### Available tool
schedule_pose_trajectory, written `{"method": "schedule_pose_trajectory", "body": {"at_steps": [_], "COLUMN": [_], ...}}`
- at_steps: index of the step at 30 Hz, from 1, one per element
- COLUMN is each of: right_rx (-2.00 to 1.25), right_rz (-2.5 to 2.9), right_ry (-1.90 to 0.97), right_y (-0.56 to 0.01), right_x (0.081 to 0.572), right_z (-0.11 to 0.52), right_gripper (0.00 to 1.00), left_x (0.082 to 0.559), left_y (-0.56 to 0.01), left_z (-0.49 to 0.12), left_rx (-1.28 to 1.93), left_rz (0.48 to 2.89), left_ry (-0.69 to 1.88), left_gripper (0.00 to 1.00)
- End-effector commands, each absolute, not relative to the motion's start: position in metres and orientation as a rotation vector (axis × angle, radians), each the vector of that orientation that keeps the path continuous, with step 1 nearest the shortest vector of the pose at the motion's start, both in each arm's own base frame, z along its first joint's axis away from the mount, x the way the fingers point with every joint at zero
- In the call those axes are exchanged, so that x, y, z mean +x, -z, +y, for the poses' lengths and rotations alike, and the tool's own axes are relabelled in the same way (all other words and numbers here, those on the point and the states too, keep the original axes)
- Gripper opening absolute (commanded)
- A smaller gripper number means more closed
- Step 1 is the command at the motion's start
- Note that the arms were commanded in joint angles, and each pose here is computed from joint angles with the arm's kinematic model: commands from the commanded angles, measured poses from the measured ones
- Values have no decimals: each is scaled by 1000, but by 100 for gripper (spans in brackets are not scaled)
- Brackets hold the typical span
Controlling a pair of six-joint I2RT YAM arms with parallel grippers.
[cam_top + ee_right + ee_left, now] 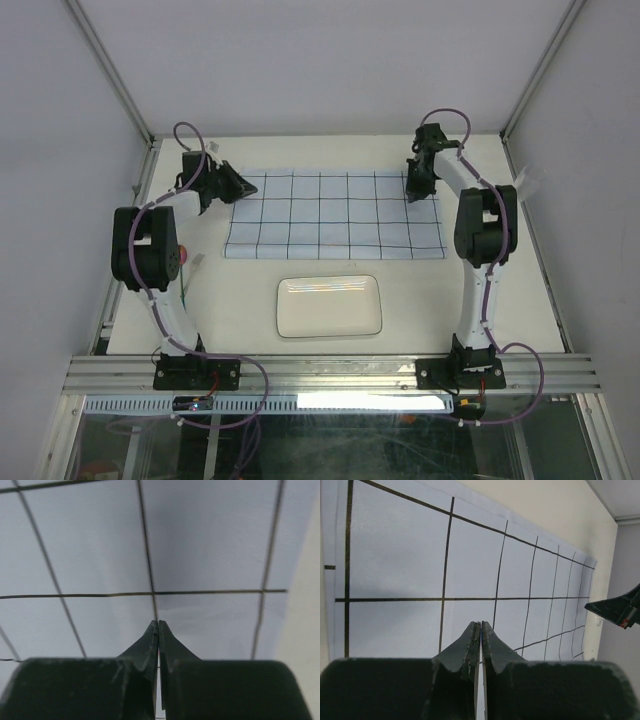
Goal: Set the dinner table for one person
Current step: Flatten out the napkin at the center of the board.
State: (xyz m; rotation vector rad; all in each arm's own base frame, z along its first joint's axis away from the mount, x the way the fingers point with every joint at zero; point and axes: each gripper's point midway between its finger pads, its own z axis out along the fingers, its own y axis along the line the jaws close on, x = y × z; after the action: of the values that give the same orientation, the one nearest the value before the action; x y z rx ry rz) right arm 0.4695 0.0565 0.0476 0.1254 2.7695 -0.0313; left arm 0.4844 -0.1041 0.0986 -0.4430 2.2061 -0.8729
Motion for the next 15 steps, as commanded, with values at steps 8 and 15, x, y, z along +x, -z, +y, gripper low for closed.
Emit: {"method": "schedule_pose_trajectory", "body": {"at_steps": [8,15], "right_rx": [128,123], "right_rz": [2331,2273], "right_ry": [-693,-665], "right_y": [-135,-126], "right_x": [583,629], "right_z": [120,114], "right_gripper": [0,0], "left_x": [573,616], "left_y": [-145,-140], "left_z": [-114,-107], "left_rx": [-322,-313], "left_rz": [1998,1969], "left_ry": [1074,1029], "left_gripper": [4,2]}}
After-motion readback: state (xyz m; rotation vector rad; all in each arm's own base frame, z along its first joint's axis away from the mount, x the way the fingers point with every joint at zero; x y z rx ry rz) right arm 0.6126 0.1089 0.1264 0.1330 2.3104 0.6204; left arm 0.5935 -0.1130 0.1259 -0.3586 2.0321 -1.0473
